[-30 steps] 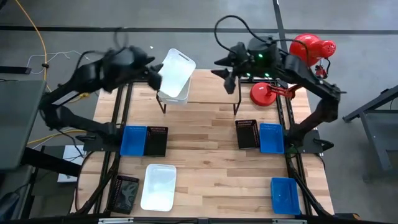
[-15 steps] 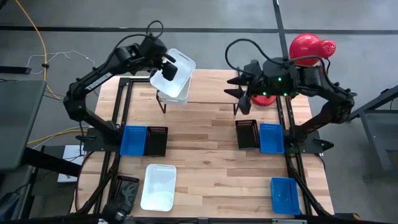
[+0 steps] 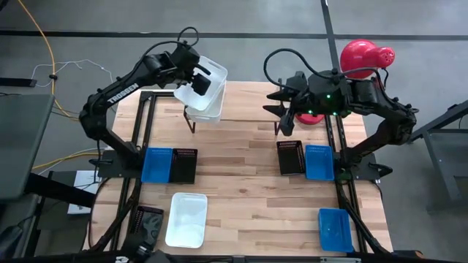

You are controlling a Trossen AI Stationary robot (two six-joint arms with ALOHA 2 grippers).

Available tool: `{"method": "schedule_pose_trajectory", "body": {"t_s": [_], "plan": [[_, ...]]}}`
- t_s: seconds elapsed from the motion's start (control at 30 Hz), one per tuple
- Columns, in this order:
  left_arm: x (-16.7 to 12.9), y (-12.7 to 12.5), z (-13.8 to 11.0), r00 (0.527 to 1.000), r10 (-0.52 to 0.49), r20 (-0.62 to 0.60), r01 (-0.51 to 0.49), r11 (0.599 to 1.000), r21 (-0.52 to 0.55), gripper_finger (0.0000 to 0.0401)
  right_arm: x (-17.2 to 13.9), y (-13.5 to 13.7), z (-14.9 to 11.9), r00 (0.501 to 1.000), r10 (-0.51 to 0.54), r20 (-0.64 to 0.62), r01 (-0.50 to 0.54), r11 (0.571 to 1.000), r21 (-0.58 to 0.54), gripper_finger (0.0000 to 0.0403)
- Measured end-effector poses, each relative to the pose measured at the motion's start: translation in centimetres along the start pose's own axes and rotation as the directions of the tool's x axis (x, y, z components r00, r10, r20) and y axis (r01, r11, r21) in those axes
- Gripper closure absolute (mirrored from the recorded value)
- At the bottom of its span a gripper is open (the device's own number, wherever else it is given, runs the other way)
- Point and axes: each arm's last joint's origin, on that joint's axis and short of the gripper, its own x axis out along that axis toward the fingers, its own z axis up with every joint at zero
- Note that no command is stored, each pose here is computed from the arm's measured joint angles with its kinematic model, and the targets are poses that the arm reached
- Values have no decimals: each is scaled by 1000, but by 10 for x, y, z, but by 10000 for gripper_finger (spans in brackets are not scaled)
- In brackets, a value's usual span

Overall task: Stack baskets on shelf by color
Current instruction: Stack the right white bin on top of the white bin on the shelf

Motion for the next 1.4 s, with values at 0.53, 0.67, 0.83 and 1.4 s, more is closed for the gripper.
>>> {"method": "schedule_pose_trajectory", "body": {"t_s": [0.53,0.67,0.83,1.4], "plan": [[-9,5,-2,1000,-3,1,3,1000,-22,169,0,0,0,1000,0,0,0,1000,-16,242],[-1,4,-2,1000,19,-15,-19,999,-29,169,0,0,0,1000,0,0,0,1000,-16,242],[14,4,-1,997,35,-63,-37,999,-23,169,0,0,0,1000,0,0,0,1000,-16,242],[22,5,-4,991,64,-119,-65,998,-7,376,0,0,0,1000,0,0,0,1000,-19,242]]}}
